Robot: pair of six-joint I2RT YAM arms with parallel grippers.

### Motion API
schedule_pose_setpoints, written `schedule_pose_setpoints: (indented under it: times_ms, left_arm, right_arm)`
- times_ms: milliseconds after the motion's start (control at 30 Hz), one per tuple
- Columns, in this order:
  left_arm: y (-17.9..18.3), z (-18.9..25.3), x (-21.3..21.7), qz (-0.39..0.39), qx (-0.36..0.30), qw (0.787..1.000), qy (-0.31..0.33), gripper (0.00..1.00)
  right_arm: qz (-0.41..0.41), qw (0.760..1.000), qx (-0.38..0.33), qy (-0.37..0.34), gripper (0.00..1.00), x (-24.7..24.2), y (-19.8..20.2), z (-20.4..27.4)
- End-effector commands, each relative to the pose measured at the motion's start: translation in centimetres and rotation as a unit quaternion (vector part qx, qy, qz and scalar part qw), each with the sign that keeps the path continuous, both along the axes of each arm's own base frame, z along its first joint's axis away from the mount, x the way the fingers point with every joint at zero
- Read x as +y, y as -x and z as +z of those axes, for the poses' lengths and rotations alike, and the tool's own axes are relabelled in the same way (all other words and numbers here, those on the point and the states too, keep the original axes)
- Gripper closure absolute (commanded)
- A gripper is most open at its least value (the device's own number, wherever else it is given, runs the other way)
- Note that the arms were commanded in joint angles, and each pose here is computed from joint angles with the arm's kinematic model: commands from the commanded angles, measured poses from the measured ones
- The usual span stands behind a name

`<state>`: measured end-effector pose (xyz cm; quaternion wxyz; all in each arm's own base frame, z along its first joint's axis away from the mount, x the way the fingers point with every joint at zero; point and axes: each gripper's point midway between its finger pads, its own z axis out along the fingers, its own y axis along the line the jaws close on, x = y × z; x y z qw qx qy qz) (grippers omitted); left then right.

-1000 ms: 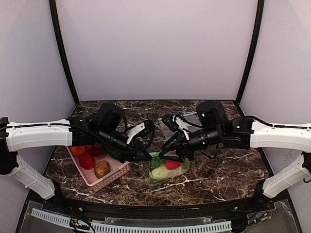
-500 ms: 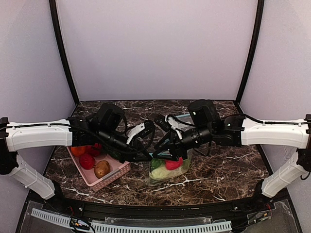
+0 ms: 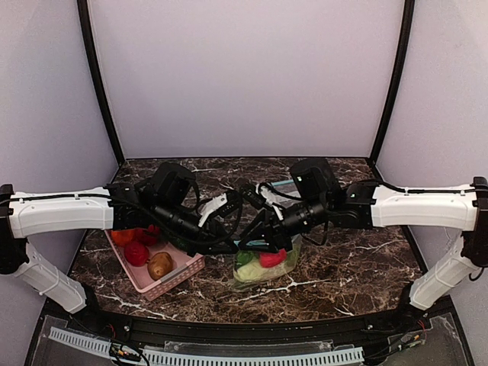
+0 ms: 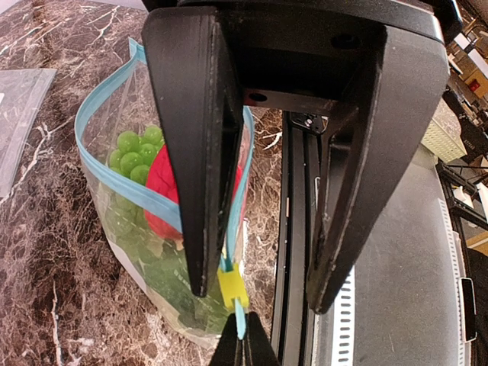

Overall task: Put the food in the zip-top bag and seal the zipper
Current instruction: Zip the zipper on the zipper food storage bag.

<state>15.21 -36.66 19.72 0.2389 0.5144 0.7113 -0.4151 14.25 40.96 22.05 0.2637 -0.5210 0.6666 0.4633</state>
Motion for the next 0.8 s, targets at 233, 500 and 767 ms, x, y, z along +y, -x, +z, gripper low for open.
schedule_pose_setpoints:
  times_ms: [233, 500, 767]
  left_arm:
    - [0.13, 0.96, 0.18, -0.006, -0.01, 1.0, 0.009, 0.99]
    - [0.01, 0.9, 0.2, -0.004, -0.011, 1.0, 0.007, 0.99]
    - [-0.43, 0.93, 0.36, 0.005, -0.019, 1.0, 0.006, 0.99]
  right_arm:
    - [-0.004, 1.0, 0.009, -0.001, 0.66, -0.02, -1.19, -0.56]
    - [0.002, 1.0, 0.017, 0.001, 0.7, 0.2, -1.16, -0.9]
    - [0.004, 1.0, 0.019, 0.003, 0.93, 0.11, -1.04, -1.0]
